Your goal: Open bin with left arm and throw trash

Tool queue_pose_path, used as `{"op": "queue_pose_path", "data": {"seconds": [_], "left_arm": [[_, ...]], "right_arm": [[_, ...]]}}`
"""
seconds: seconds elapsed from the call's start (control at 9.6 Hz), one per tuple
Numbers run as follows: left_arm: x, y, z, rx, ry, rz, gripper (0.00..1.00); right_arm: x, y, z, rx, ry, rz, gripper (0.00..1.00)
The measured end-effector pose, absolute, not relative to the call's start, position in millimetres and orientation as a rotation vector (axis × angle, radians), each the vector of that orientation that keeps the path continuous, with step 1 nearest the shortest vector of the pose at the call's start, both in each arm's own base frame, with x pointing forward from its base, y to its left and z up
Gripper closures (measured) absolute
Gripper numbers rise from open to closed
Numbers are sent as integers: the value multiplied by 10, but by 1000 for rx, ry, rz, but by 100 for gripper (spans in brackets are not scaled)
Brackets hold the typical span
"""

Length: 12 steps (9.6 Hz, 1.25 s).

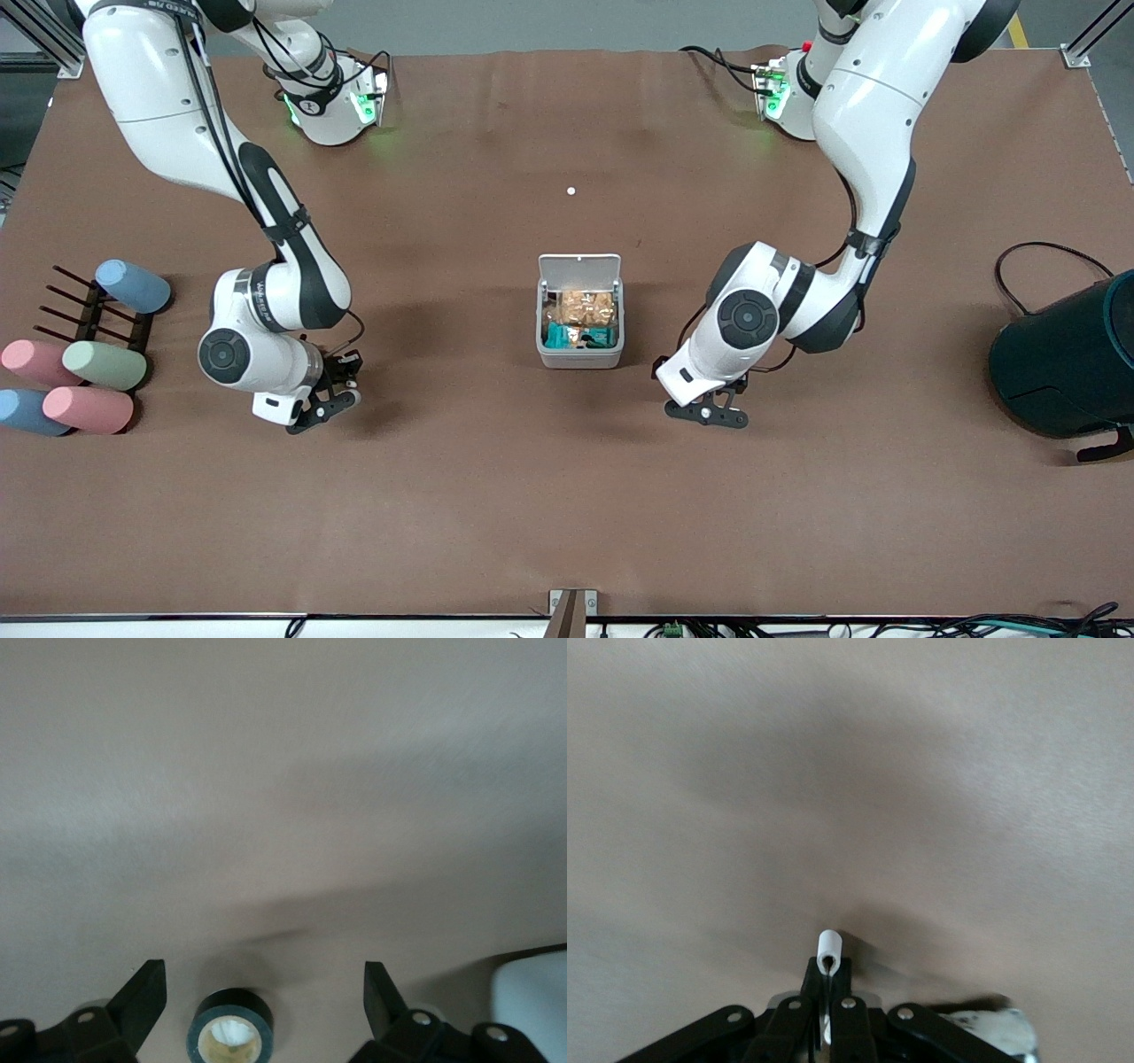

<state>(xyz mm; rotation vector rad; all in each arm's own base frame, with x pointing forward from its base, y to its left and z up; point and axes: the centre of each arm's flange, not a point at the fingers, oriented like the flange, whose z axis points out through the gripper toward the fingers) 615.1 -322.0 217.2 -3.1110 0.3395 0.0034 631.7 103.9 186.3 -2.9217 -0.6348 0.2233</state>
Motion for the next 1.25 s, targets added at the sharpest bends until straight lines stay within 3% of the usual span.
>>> {"op": "queue_pose_path", "data": {"seconds": [0.52,0.73,0.94,1.15,1.25], "left_arm": [[5989,-2958,1826,-3075,311,79,13],[5949,-3019,1832,-3082,269,84,41],[5894,-3084,1822,-3082,248,100,34],[5859,-3085,1795,-3078,247,119,20],[5843,-3065,1770,-3075,245,130,21]], "right_arm": [[6462,2199,2614,-2822,-287,199,95],[6363,2873,2943,-2786,-143,191,95],[6242,3342,3138,-2778,-40,195,95],[5987,3856,3181,-2780,39,212,95],[5863,4102,3191,-2775,63,195,95]]}}
